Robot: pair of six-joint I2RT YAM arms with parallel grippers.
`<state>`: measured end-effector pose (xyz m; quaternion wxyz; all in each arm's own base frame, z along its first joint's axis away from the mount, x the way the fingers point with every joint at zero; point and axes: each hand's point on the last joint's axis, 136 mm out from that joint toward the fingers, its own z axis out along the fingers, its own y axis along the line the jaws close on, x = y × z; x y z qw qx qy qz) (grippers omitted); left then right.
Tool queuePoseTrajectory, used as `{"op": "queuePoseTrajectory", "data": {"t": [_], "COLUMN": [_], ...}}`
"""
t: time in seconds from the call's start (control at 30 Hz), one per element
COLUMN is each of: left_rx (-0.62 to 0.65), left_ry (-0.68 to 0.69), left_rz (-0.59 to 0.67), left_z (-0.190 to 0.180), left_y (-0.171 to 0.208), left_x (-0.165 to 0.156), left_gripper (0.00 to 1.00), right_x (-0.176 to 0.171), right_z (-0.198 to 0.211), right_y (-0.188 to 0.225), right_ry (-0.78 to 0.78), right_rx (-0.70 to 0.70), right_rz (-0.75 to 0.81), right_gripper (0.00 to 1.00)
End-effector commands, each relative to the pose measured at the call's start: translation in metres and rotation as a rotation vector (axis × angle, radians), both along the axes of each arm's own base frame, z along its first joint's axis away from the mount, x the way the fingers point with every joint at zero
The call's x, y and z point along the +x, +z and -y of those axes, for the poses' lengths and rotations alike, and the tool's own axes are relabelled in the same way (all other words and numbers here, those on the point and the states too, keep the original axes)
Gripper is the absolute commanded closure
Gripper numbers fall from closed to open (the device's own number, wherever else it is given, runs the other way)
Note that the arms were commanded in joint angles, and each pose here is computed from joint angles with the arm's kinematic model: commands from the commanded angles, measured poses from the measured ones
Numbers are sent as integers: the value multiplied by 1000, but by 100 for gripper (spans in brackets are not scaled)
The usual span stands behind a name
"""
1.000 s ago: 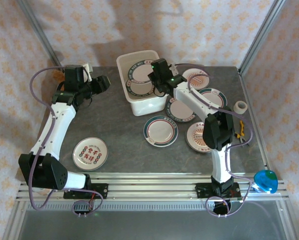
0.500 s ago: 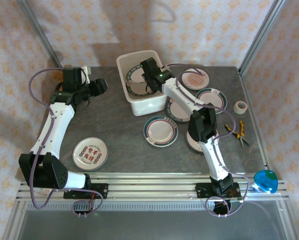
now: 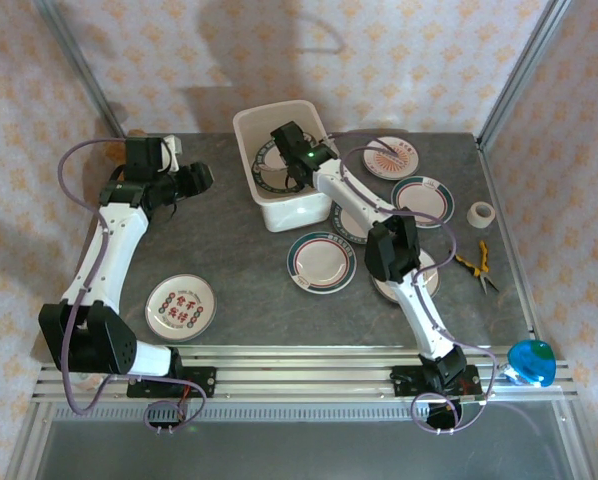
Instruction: Place the plates into the plastic bin on the countertop
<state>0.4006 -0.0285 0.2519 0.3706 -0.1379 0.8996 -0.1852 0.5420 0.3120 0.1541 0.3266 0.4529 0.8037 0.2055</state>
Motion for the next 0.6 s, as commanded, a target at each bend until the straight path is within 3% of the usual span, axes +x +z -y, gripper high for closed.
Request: {"op": "queuePoseTrajectory", "data": {"t": [0.0, 0.27, 0.57], "left_rx": [21, 24, 24], "left_ry": [-21, -48, -54], "left_rz": [-12, -20, -23], "left_z": [-2, -1, -1], "left_y": [0, -4, -7], "left_x": [2, 6, 3], "left_gripper": [41, 41, 41], "right_x": [0, 4, -2], "right_z": [0, -7, -21], "right_y": [-12, 11, 3], "right_ry": [-59, -84, -114], "right_rx": [-15, -44, 20], "right_rz": [-11, 73, 63], "right_gripper": [100, 100, 100]}}
